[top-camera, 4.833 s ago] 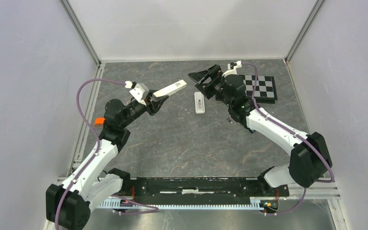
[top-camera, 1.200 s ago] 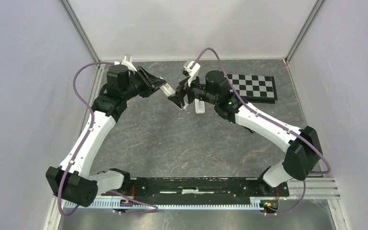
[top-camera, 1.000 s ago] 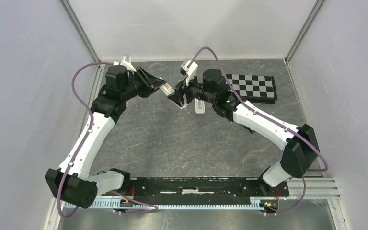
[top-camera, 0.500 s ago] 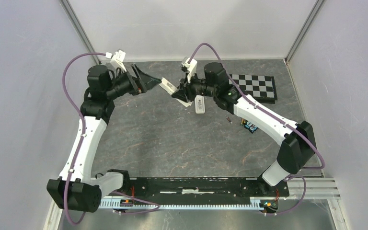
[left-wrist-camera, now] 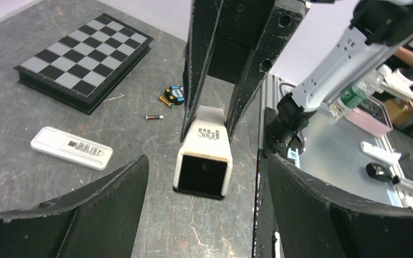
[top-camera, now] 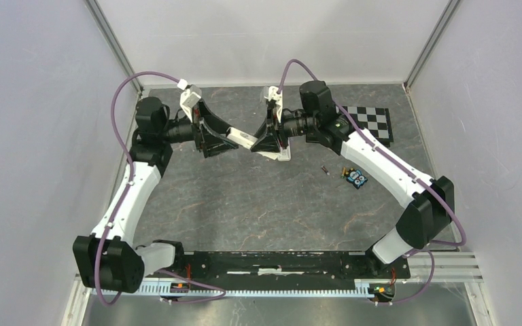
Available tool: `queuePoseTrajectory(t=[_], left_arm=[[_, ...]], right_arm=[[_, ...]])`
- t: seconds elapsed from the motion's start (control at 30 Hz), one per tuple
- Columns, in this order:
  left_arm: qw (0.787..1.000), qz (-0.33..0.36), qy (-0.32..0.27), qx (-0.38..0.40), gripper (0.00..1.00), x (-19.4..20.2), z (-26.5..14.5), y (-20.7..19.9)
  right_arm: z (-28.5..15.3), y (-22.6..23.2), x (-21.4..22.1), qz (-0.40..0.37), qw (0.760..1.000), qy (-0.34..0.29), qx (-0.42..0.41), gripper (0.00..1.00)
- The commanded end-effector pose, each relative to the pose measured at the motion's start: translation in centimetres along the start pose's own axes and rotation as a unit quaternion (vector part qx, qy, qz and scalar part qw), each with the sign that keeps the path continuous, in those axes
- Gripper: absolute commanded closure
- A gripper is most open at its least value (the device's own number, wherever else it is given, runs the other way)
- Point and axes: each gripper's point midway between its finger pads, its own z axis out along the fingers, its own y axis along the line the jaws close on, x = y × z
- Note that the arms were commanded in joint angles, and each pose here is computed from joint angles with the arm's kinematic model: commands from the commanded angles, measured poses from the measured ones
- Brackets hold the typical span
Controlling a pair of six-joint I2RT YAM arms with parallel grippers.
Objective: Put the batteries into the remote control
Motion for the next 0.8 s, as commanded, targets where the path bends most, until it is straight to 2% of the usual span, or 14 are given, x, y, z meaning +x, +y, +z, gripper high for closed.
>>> queuePoseTrajectory(t=[0.0, 0.3, 0.6, 0.77], left_arm=[[0.992, 0.104, -0.002, 0.072, 0.15, -0.1, 0.5, -2.4], [0.99, 0.095, 0.009, 0.105, 0.45, 1.0, 1.2, -3.5], [0.992, 0.076, 0.011, 0.099, 0.42, 1.3, 1.2, -3.3], [0.993, 0.077, 0.007, 0.089, 0.57, 1.0, 1.3, -3.0]], right_arm=[[-0.7, 2.9, -2.9, -0.054, 0.997, -0.027, -0.054, 1.0], [-0.3, 3.1, -3.6, -0.07, 0.995, -0.032, -0.061, 1.0], [-0.5, 3.1, -4.3, -0.08, 0.994, -0.048, -0.055, 1.0], [-0.3, 3.0, -4.0, -0.08, 0.994, -0.045, -0.052, 1.0]])
